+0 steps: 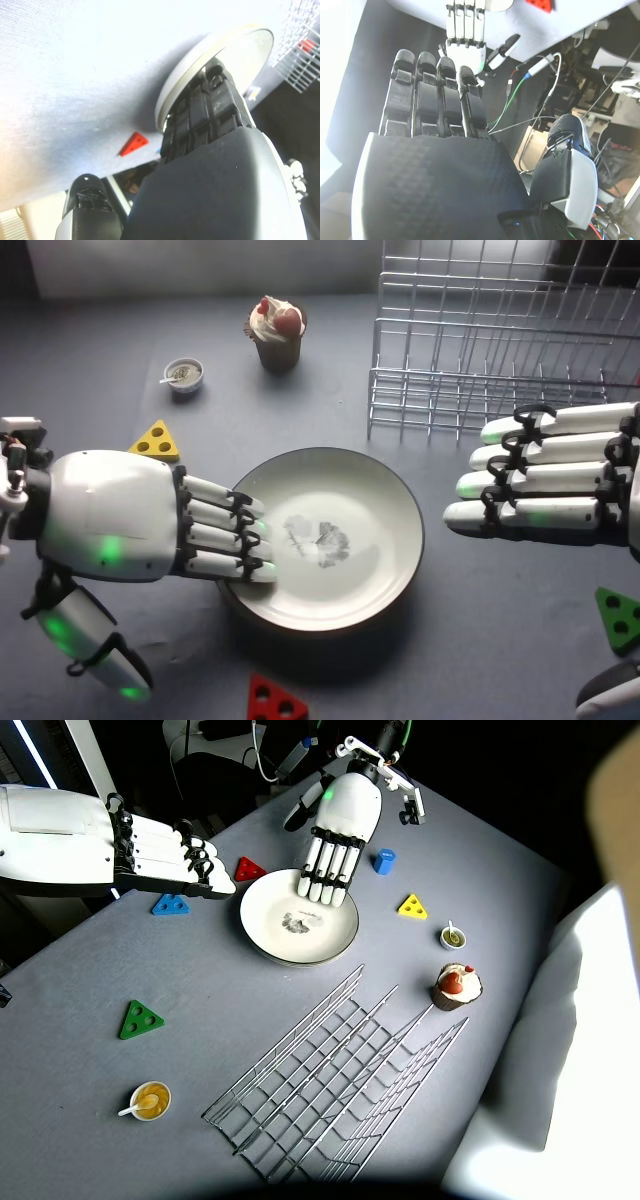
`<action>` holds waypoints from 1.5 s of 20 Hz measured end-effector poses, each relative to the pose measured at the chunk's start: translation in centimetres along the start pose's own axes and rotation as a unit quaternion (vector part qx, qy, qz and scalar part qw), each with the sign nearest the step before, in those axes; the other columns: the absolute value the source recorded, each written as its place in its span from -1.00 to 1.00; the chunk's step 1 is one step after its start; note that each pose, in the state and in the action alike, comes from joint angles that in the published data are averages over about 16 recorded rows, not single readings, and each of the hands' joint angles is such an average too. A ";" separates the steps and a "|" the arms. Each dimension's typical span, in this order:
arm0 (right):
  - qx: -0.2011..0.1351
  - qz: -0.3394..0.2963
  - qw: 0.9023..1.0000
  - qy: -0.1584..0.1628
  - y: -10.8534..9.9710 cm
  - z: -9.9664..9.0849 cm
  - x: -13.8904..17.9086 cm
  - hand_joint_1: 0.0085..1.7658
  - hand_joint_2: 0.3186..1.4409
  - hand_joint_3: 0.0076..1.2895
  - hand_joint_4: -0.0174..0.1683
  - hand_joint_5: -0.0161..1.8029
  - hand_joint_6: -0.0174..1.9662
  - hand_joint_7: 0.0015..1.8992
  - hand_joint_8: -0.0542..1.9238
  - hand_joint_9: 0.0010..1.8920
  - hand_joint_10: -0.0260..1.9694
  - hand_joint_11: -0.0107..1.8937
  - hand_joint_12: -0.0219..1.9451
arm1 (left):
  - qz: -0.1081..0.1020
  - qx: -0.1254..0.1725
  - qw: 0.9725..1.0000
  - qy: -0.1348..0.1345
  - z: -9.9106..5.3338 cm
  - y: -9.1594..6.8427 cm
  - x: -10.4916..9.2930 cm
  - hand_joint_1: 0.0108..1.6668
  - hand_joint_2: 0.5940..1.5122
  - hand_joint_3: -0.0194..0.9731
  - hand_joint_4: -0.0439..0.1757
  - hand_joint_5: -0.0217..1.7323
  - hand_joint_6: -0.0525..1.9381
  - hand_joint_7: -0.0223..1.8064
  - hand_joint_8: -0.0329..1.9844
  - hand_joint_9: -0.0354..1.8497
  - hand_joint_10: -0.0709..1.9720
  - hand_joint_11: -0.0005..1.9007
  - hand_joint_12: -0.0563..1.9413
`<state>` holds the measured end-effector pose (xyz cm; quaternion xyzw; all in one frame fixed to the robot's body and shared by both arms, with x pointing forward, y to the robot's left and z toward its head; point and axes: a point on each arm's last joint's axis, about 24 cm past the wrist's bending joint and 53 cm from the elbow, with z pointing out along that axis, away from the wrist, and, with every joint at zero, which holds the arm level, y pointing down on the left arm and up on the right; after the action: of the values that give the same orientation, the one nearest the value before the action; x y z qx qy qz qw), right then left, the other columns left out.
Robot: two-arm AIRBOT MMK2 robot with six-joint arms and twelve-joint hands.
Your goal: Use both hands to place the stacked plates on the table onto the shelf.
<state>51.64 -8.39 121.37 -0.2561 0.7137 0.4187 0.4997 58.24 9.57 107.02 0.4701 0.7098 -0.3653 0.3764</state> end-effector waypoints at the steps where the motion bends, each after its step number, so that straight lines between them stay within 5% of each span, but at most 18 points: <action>1: 0.000 -0.006 1.000 0.002 0.0 0.0 0.1 -0.99 0.11 -0.98 -0.77 -0.76 -0.97 -0.77 -0.94 -0.77 -0.98 -0.80 -0.95 | -0.003 0.002 1.000 -0.002 0.2 -0.1 -0.1 -0.99 -0.17 -0.95 -0.68 -0.83 -0.97 -0.79 -0.97 -0.78 -0.93 -0.84 -0.93; 13: 0.001 -0.090 0.996 0.019 0.3 1.0 1.3 -0.87 0.07 -0.99 -0.72 -0.78 -0.97 -0.77 -0.94 -0.77 -0.98 -0.78 -0.94 | -0.026 0.034 0.999 -0.029 4.4 -2.0 -1.8 -0.99 -0.16 -0.96 -0.68 -0.83 -0.98 -0.82 -0.98 -0.77 -0.93 -0.84 -0.93; 21: 0.009 -0.134 0.991 0.013 -0.4 2.3 1.4 -0.36 -0.05 -0.99 -0.72 -0.74 -0.97 -0.75 -0.94 -0.75 -0.98 -0.72 -0.94 | -0.020 0.049 0.998 -0.039 6.2 -2.7 -2.9 -0.99 -0.15 -0.96 -0.68 -0.82 -0.98 -0.81 -0.98 -0.77 -0.94 -0.83 -0.93; 30: 0.035 -0.133 0.990 0.004 -2.9 3.3 1.2 0.15 -0.07 -0.99 -0.72 -0.66 -0.97 -0.72 -0.94 -0.72 -0.98 -0.68 -0.95 | -0.025 0.046 0.998 -0.043 5.8 -1.7 -3.2 -0.98 -0.15 -0.96 -0.65 -0.80 -0.98 -0.79 -0.98 -0.76 -0.94 -0.81 -0.93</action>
<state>55.11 -7.03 118.78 -0.3331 0.6896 0.3223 0.5564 58.65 2.73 107.52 0.4529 0.6868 -0.4266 0.3758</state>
